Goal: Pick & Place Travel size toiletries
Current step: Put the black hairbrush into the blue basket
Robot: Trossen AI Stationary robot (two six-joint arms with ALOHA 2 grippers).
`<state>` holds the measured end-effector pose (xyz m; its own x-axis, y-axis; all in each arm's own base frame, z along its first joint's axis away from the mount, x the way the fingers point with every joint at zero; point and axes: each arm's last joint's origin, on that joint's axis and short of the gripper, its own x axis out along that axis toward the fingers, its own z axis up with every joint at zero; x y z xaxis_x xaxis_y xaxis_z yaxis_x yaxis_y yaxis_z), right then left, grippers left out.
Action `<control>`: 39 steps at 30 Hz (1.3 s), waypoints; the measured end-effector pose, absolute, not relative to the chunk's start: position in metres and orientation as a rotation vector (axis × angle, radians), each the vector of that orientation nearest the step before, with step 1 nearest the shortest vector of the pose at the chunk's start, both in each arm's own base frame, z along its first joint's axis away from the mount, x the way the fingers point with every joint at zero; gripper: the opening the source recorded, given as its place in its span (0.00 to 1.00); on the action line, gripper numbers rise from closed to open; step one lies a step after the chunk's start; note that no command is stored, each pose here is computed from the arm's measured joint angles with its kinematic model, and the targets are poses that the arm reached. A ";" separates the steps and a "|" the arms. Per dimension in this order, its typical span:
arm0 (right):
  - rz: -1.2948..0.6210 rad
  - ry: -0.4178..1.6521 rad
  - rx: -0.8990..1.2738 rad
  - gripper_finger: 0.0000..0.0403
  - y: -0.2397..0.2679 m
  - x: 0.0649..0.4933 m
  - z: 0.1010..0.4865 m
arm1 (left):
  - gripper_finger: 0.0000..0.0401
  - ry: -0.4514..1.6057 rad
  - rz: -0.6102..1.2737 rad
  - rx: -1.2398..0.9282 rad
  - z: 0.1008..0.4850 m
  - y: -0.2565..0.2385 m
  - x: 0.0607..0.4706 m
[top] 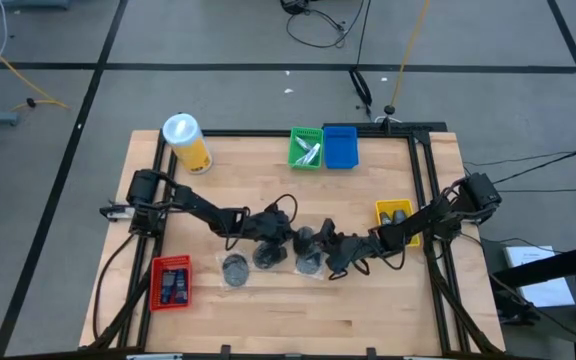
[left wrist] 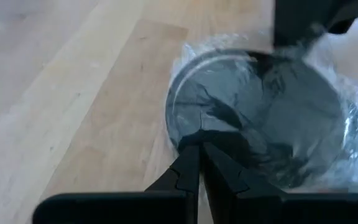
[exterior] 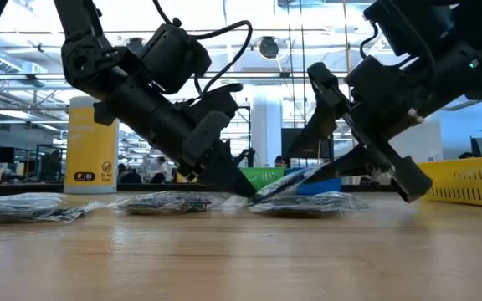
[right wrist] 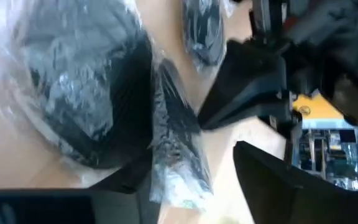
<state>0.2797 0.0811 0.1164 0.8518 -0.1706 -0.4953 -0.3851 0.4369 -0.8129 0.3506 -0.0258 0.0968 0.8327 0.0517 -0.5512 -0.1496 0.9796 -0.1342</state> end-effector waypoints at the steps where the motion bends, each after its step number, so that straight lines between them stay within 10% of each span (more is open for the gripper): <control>1: 0.150 0.557 -1.124 0.39 0.082 0.280 0.117 | 0.05 0.568 0.104 -0.170 0.098 -0.026 0.351; 11: 0.103 0.561 -0.983 0.02 0.082 0.280 0.117 | 0.05 0.442 0.047 -0.153 0.121 -0.033 0.354; 26: -0.567 0.558 -0.625 0.00 0.008 0.237 0.222 | 0.05 0.530 0.396 0.080 0.177 -0.065 0.310; 39: -0.419 0.570 -0.004 0.00 -0.152 0.182 0.233 | 0.05 0.503 0.368 0.113 0.169 -0.067 0.318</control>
